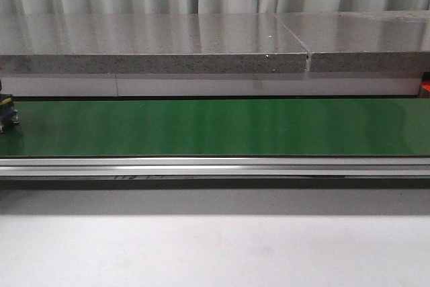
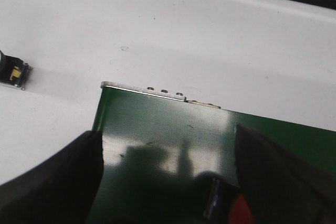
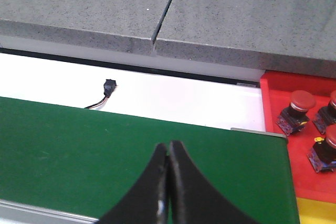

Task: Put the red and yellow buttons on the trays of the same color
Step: 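Set the red button on the belt and open the left gripper, then move the left gripper to the yellow button and grasp it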

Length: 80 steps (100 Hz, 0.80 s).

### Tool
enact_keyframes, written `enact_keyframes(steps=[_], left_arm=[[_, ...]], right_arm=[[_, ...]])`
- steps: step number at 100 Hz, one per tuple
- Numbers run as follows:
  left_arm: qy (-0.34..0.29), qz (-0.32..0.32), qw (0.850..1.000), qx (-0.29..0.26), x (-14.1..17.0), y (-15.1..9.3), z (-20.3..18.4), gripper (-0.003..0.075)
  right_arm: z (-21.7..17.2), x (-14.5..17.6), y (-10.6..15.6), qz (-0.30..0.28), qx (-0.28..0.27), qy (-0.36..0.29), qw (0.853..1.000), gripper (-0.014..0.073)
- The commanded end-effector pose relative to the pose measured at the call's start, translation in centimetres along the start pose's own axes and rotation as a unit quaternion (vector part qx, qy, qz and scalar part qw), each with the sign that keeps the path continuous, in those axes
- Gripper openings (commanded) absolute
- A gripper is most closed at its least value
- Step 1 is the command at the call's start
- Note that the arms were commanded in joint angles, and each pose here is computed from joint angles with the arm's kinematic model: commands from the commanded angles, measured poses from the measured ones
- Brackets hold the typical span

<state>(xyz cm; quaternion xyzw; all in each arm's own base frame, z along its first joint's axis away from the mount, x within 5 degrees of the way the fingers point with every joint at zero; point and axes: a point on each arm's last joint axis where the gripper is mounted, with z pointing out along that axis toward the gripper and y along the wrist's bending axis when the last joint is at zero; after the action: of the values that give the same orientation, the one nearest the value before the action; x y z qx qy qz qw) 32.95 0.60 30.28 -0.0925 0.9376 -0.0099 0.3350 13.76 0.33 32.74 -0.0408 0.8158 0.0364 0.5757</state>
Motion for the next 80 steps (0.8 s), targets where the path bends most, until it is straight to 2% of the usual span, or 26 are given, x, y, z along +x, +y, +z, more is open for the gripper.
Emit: enact_keyframes(steps=[1,21,42,80], left_arm=[[-0.067,-0.007,0.998,0.000,-1.8,0.7,-2.2,0.0512],[-0.066,-0.047,0.996,-0.036,-2.2,4.3,-1.6,0.0512],[-0.058,-0.090,0.992,-0.061,-2.2,7.5,0.7,0.0512],[-0.042,-0.127,0.987,-0.092,-1.8,11.8,6.0,0.0512]], right_arm=[[-0.6,-1.5,-0.1,0.002,0.013,-0.046,0.999,-0.0067],[-0.6,-1.5,-0.1,0.002,0.012,-0.045,0.999,-0.0067],[-0.6,-1.5,-0.1,0.002,0.012,-0.045,0.999,-0.0067],[-0.6,-1.5,-0.1,0.002,0.012,-0.045,0.999,-0.0067]])
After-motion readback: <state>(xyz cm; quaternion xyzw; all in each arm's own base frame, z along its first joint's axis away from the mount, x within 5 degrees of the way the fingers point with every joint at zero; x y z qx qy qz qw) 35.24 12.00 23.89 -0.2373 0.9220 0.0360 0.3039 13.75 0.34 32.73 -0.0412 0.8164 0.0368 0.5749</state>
